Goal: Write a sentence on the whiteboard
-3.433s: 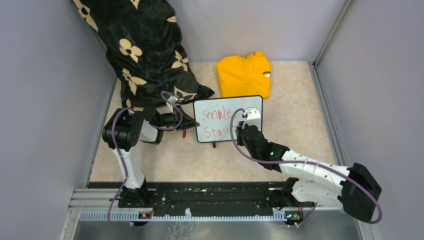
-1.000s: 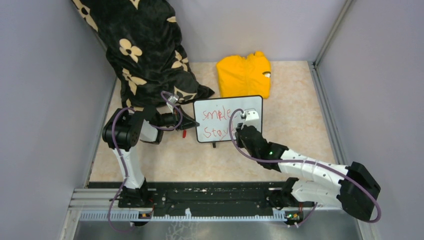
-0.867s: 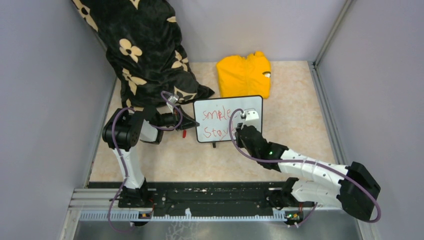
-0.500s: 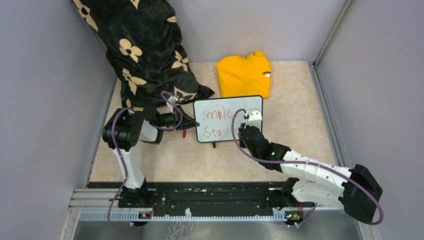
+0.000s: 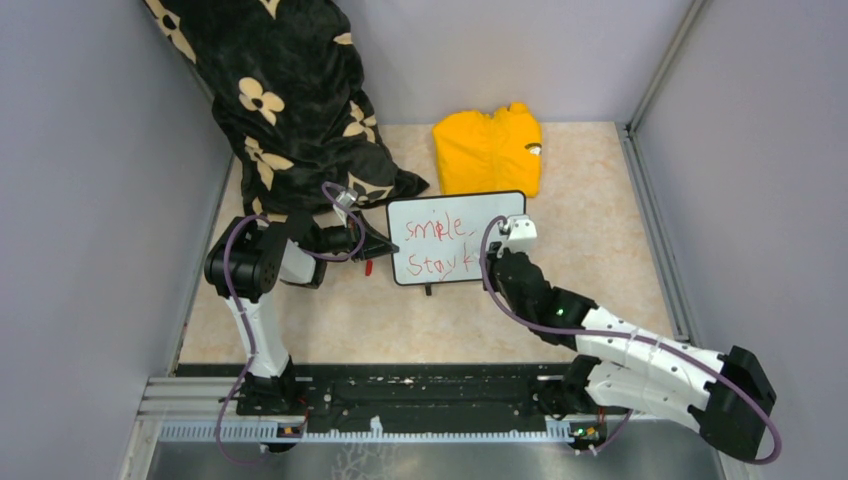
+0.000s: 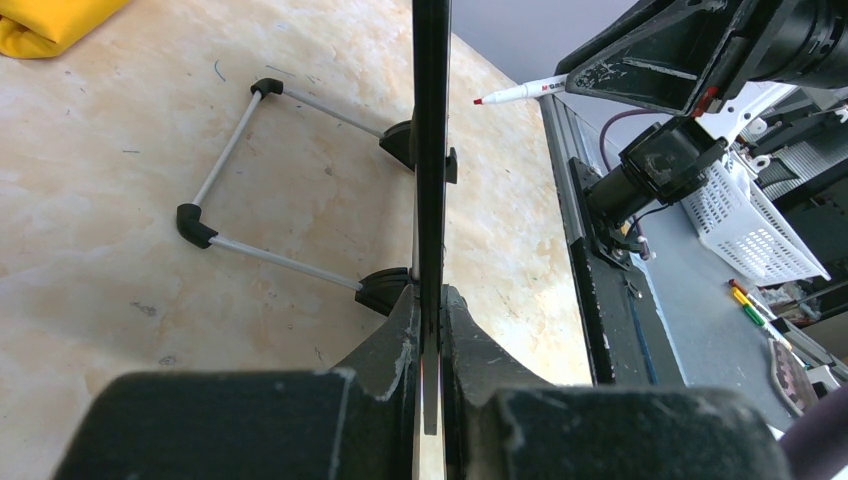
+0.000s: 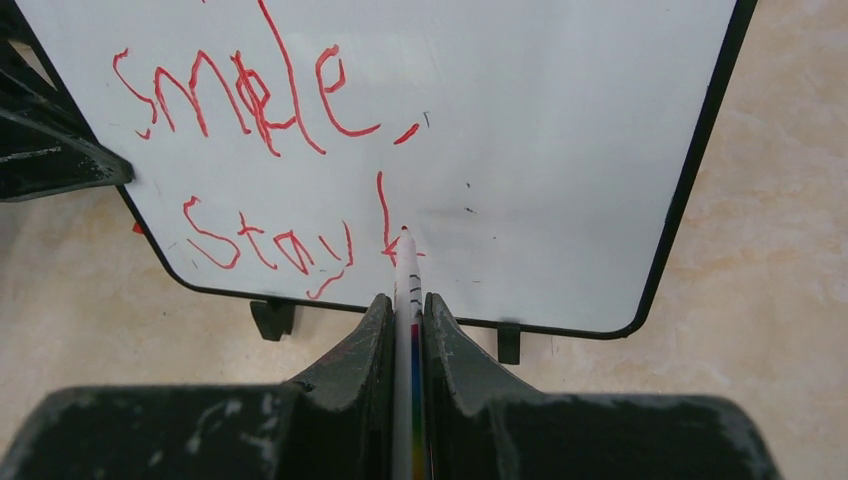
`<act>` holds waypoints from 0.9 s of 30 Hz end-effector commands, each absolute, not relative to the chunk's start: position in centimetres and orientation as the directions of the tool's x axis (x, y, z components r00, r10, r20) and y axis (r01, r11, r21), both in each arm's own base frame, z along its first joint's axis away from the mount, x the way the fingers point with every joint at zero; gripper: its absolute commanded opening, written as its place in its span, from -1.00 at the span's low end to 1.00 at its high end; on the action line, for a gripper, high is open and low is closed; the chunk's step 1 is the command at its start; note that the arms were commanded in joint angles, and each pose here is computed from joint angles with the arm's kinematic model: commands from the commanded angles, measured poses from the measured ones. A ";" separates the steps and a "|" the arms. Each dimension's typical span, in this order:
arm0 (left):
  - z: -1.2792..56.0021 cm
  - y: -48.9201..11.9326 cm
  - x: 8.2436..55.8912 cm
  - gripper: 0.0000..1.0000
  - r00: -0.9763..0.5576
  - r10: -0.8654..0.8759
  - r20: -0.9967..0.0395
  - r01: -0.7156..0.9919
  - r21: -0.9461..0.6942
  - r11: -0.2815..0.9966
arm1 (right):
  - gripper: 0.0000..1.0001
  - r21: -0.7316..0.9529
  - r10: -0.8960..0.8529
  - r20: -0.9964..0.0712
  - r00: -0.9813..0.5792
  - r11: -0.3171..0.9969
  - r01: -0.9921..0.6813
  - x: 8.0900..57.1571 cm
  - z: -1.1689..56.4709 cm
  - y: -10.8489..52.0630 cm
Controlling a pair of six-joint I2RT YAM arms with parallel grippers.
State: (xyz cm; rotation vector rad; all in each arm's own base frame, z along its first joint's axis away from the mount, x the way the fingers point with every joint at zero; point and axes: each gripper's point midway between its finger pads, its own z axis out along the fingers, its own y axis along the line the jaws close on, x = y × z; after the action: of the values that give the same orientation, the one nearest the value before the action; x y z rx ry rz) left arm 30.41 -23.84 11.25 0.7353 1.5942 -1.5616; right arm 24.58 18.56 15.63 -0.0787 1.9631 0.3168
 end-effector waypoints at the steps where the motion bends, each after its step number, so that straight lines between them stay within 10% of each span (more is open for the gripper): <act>1: 11.4 -24.4 29.9 -1.00 -0.504 -0.087 -0.860 0.860 -0.509 0.049 | -1.00 0.210 0.134 -0.927 -0.350 0.959 -0.191 25.6 17.8 18.8; 27: 11.4 -24.4 29.9 -1.00 -0.504 -0.085 -0.860 0.860 -0.508 0.047 | -1.00 0.181 0.104 -0.904 -0.415 0.972 -0.150 25.8 14.2 18.4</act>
State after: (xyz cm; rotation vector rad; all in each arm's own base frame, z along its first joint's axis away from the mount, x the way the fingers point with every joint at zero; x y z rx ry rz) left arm 30.41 -23.84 11.25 0.7353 1.5943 -1.5615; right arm 25.23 18.39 13.81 -0.0786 2.0037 0.2632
